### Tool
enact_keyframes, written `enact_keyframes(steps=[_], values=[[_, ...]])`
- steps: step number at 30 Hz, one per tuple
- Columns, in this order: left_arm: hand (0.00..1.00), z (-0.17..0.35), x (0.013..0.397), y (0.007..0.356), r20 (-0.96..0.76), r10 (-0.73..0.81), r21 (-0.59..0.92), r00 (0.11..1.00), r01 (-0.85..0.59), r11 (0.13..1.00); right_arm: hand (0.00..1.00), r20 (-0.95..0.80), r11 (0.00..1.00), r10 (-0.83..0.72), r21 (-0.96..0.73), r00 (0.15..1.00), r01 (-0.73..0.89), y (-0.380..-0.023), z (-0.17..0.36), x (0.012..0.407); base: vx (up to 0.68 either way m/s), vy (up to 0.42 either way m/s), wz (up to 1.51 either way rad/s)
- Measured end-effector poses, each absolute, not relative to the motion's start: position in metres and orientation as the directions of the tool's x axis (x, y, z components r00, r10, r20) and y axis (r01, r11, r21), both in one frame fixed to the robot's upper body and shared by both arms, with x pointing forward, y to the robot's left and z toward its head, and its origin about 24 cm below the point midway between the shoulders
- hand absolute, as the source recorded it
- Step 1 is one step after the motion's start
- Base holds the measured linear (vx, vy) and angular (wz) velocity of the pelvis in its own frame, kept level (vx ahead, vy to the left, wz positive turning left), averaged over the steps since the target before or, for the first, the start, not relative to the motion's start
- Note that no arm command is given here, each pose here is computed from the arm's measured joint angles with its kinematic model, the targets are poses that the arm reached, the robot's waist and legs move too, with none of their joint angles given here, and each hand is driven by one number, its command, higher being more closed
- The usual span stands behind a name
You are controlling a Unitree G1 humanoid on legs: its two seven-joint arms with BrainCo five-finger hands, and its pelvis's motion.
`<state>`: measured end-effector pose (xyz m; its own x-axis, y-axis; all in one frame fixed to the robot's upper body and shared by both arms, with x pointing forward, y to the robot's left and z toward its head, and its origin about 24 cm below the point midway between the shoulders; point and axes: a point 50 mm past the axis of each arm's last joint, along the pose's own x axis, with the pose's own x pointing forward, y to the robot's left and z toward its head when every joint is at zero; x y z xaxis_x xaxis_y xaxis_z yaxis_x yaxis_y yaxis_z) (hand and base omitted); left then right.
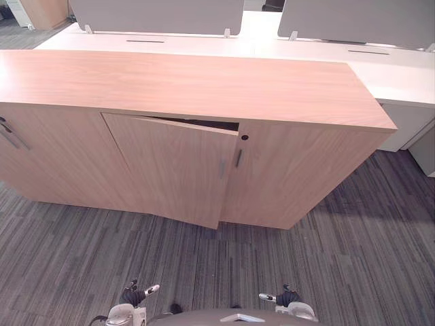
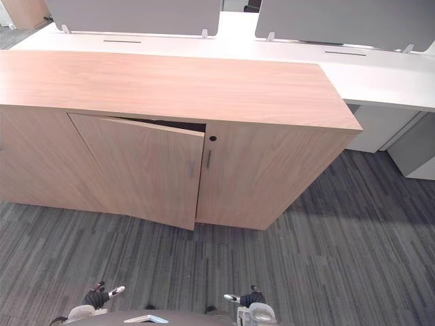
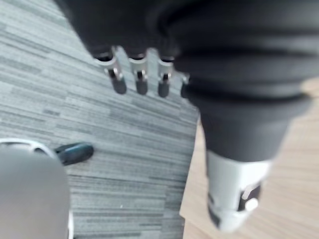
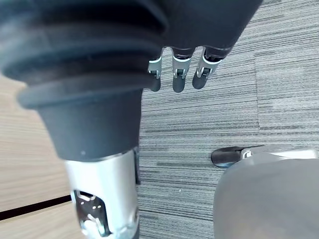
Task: Walk over to the cabinet, pick up the folder, carry it to the office cabinet, place the folder inside the office cabinet, then close the office cabinet door
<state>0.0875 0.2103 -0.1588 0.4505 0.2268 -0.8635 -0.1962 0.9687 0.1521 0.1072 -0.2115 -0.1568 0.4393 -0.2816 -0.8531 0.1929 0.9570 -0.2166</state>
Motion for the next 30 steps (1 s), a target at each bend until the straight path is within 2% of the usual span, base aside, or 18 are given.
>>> enact_keyframes(steps=[30], values=[[0.0, -0.1608, 0.089, 0.2072, -0.873, 0.214, 0.144, 0.438, -0.188, 0.972, 0.0, -0.862, 0.946, -0.294, -0.2, 0.414, 0.255, -0.215, -0.1572, 0.1108, 0.0, -0.005, 0.0]])
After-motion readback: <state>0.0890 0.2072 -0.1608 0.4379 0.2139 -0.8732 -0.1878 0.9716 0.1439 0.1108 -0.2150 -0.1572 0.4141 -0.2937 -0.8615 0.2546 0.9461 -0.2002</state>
